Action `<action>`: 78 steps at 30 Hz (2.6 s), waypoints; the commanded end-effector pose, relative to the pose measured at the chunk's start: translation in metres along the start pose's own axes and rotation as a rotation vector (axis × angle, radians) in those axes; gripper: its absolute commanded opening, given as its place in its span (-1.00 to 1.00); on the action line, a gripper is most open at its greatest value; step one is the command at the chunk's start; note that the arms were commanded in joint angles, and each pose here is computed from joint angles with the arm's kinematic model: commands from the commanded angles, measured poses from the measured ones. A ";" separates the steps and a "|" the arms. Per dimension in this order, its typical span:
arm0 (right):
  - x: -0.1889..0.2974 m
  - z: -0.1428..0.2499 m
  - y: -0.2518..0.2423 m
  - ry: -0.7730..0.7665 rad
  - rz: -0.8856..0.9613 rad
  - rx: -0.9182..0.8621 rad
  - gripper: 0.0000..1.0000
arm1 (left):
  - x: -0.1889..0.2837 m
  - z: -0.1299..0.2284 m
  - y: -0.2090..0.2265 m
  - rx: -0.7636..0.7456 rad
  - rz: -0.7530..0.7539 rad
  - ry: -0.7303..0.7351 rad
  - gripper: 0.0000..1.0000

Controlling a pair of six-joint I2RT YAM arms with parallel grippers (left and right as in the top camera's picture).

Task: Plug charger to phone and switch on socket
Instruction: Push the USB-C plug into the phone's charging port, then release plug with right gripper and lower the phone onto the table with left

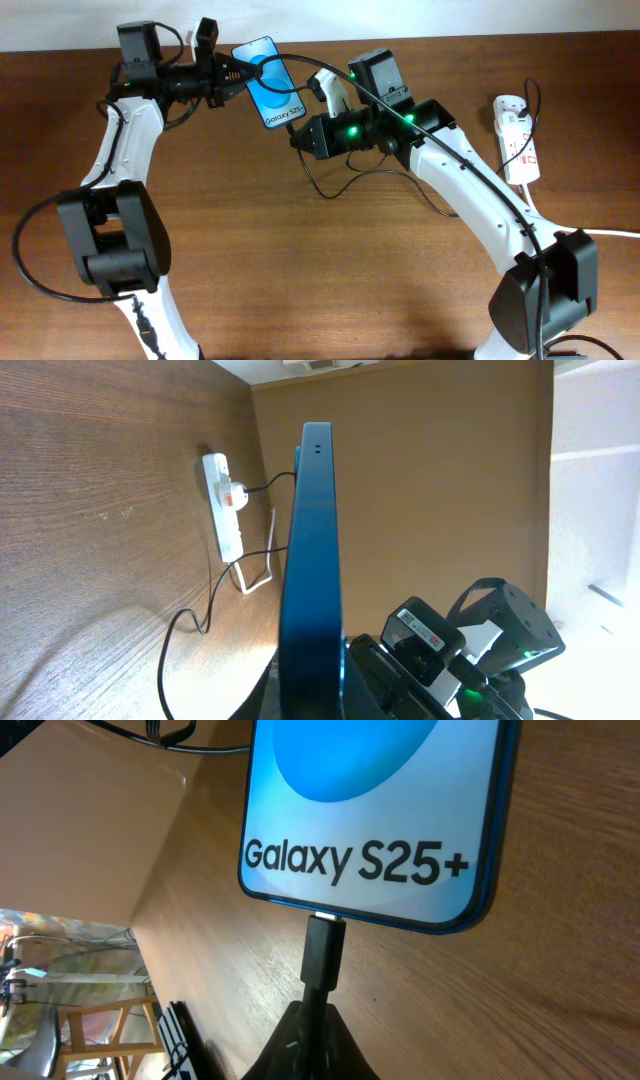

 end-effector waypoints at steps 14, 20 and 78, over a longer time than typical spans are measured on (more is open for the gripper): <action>0.091 -0.007 0.007 -0.107 0.169 0.007 -0.38 | -0.025 0.014 -0.011 -0.101 0.078 0.139 -1.00; 0.124 0.010 -0.013 -0.065 0.327 -0.091 -0.28 | -0.024 0.011 -0.008 -0.258 0.067 0.109 -1.00; 0.149 0.033 -0.042 0.037 0.539 -0.199 -0.24 | -0.003 0.025 0.143 -0.023 -0.833 -0.001 -0.28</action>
Point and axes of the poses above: each gripper's point midway between its finger pads, its own x axis back along the fingers, its own y axis along the line the jaws close on, z = x × y, the point moved 10 cm from there along x, back along the fingers, and after that the axes turned 10 degrees about x, right-handed, at the moved point
